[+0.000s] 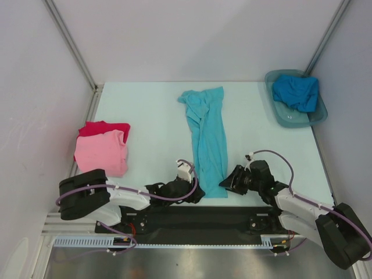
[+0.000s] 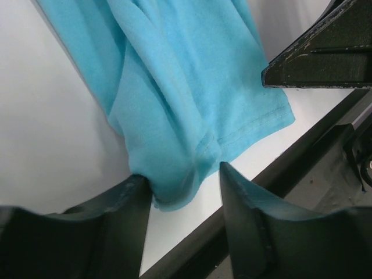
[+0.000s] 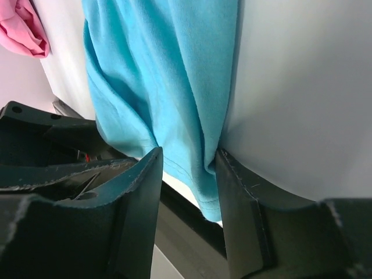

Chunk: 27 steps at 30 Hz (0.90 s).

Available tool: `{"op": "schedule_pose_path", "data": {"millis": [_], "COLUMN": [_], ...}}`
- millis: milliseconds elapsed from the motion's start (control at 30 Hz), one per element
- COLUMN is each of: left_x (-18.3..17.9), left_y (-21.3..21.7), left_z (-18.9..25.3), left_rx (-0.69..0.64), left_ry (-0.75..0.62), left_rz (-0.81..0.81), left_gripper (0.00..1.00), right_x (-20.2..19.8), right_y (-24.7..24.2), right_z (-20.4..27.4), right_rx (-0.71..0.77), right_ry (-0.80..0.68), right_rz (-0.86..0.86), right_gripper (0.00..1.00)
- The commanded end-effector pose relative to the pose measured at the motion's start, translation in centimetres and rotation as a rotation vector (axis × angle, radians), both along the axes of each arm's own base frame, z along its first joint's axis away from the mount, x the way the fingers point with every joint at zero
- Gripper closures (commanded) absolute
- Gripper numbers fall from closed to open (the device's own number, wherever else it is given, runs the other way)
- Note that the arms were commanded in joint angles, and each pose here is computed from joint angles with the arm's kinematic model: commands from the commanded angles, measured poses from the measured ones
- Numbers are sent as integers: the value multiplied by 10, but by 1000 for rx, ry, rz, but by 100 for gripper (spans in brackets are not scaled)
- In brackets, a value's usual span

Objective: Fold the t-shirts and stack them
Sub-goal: Fold the tshirt

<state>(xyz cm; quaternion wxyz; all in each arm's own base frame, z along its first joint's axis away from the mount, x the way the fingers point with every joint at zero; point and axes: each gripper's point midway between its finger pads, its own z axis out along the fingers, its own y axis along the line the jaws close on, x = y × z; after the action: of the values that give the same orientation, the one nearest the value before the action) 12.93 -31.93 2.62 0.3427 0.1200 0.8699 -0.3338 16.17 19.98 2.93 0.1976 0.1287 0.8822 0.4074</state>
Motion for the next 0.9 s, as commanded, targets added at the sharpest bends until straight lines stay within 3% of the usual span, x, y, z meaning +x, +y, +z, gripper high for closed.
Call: {"op": "schedule_pose_path", "data": {"millis": [0,100,200,333,433,533,867], "left_x": [-4,-5,-4,-4,-4,-3,-3], "left_y": [9,9,9,8,7,7,7], "left_z": [-17,-20,-20,-21,-21,-19,17], "left_rx": [52,54,54,53,53,53,30], "left_ry": [31,36,36,39,40,41,6], "left_rz": [-14,-13,-12,-13,-16,-16,-13], "left_gripper": [49,59,71,81,90,100,100], "right_x": [9,8,9,9,8,9,16], "right_y": [3,3,3,3,3,4,5], "right_z": [2,1,2,3,3,5,30], "right_rx": [-18,-23,-22,-21,-22,-21,-23], "right_ry": [-20,-20,-25,-27,-27,-32,-84], "right_rz": [-18,-18,-17,-15,-12,-12,-9], "right_gripper": [53,57,66,89,100,100,100]}}
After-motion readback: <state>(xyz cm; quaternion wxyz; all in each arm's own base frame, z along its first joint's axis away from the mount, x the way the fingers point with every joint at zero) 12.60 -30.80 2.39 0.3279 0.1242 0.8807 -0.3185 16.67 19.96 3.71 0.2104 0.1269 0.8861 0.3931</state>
